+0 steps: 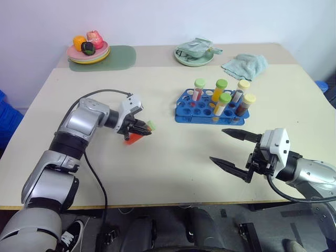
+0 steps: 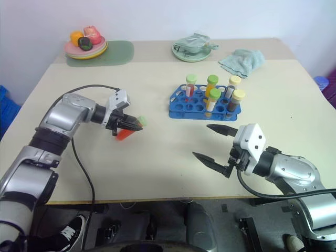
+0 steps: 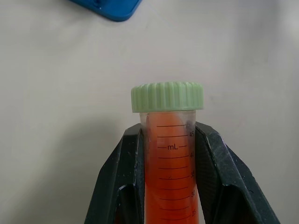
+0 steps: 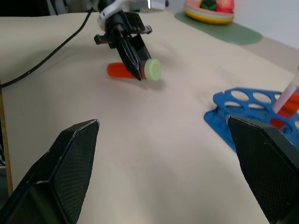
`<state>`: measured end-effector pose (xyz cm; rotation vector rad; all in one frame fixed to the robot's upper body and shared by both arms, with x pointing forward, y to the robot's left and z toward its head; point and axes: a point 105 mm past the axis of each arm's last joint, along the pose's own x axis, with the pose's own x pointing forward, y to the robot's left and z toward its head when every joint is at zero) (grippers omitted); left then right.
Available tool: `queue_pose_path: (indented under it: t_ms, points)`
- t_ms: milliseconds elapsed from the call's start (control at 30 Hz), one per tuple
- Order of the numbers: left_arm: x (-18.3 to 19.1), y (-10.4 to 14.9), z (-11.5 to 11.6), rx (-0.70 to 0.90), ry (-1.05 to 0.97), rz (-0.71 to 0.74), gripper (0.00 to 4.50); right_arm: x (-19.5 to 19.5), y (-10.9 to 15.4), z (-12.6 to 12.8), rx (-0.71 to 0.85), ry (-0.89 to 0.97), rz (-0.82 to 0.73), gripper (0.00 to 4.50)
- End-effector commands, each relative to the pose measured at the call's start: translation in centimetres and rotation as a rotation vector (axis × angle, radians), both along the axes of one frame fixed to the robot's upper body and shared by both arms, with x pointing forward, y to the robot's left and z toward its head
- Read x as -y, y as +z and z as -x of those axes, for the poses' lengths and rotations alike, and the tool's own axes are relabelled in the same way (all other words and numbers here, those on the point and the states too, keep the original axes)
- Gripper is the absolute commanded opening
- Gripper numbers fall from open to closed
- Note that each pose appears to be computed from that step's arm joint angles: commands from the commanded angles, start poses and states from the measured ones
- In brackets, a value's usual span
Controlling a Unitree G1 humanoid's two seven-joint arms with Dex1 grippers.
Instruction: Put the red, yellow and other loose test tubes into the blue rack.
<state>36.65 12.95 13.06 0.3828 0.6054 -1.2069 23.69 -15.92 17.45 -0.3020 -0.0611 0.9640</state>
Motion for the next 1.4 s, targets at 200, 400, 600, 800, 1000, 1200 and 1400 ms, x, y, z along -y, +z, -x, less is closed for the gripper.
queue_pose_path:
  t_ms: [200, 400, 600, 800, 1000, 1200, 1400]
  points:
    - [-2.2, -1.3, -1.6, 0.03, 0.101, -0.117, 4.08, -0.4, 0.0, 0.1, 0.044, 0.002, -0.031, 4.5]
    - [-1.7, -0.1, -2.2, -0.003, 0.157, -0.071, 4.08, -0.7, 0.9, -0.5, 0.068, -0.015, -0.048, 4.5]
    - [-2.2, 0.9, -2.1, -0.112, 0.158, -0.102, 4.08, -1.4, 1.4, -1.4, 0.079, -0.015, -0.067, 4.5]
    - [-1.2, 3.3, -3.7, -0.142, 0.201, -0.107, 4.08, -2.2, 1.4, -1.6, 0.081, -0.007, -0.081, 4.5]
    - [-0.9, 3.7, -3.7, -0.169, 0.197, -0.279, 4.08, -2.4, 1.7, -1.8, 0.096, -0.016, -0.089, 4.5]
    - [-1.1, 3.0, -3.0, -0.221, 0.152, -0.436, 4.08, -2.4, 1.7, -1.9, 0.101, -0.023, -0.099, 4.5]
    - [0.1, 3.7, -3.6, -0.179, 0.169, -0.478, 4.08, -2.6, 1.6, -1.8, 0.095, -0.017, -0.109, 4.5]
